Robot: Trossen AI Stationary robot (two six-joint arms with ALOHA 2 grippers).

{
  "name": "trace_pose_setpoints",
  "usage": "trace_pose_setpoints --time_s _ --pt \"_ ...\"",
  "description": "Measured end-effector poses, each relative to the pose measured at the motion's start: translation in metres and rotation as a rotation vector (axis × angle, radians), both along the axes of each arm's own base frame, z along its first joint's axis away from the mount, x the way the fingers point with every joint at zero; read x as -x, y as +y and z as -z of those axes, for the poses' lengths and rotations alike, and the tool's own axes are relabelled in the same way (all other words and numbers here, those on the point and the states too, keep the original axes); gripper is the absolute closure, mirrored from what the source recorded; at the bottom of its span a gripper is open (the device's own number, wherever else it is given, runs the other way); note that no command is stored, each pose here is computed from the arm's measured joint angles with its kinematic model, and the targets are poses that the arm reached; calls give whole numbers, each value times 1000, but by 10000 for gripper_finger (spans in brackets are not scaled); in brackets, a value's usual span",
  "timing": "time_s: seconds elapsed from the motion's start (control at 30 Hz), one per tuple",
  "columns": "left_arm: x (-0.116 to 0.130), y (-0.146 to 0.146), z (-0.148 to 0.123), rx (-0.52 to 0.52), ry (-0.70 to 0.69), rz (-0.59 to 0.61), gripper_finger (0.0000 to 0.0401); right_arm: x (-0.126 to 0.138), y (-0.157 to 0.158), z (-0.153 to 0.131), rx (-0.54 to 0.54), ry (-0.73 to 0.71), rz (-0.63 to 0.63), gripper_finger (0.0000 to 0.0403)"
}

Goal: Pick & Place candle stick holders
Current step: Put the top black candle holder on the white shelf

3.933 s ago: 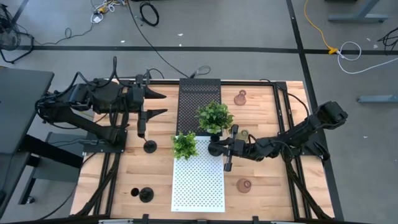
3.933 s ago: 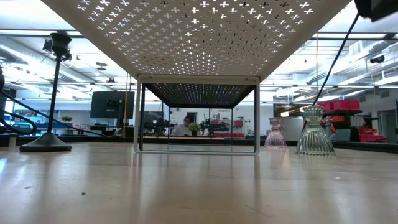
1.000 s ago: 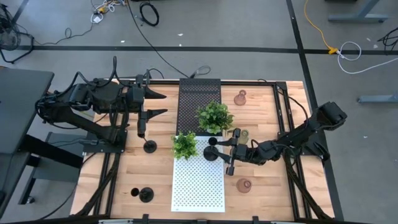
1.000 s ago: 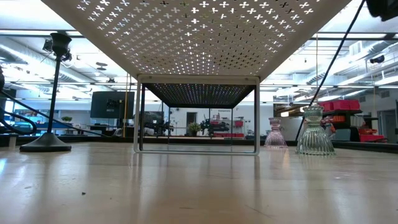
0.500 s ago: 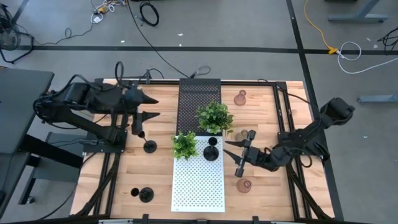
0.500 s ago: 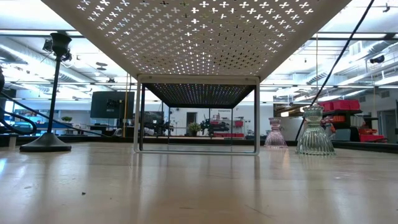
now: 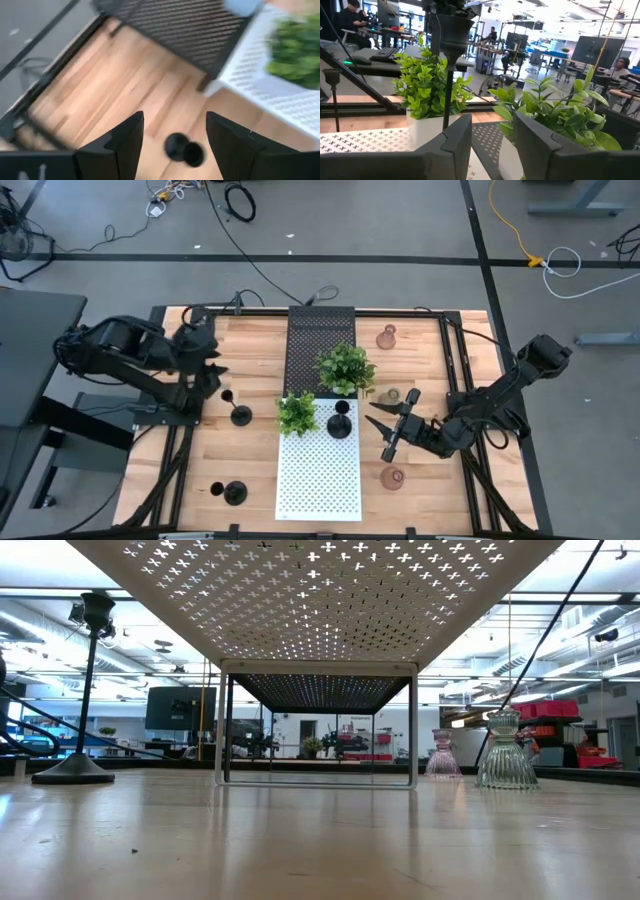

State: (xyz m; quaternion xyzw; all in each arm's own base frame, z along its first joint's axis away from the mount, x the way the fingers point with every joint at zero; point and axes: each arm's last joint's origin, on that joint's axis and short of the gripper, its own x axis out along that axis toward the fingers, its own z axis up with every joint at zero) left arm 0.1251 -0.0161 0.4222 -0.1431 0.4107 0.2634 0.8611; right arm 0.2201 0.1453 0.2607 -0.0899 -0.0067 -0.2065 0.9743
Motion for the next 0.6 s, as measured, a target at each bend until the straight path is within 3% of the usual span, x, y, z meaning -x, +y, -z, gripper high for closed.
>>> trace_pose_setpoints --time_s 0.2,0.6 --pt "3 -8 8 9 -22 0 184 0 0 0 0 0 0 256" --pt "8 -28 103 39 206 -66 184 0 0 0 1 1 0 256"
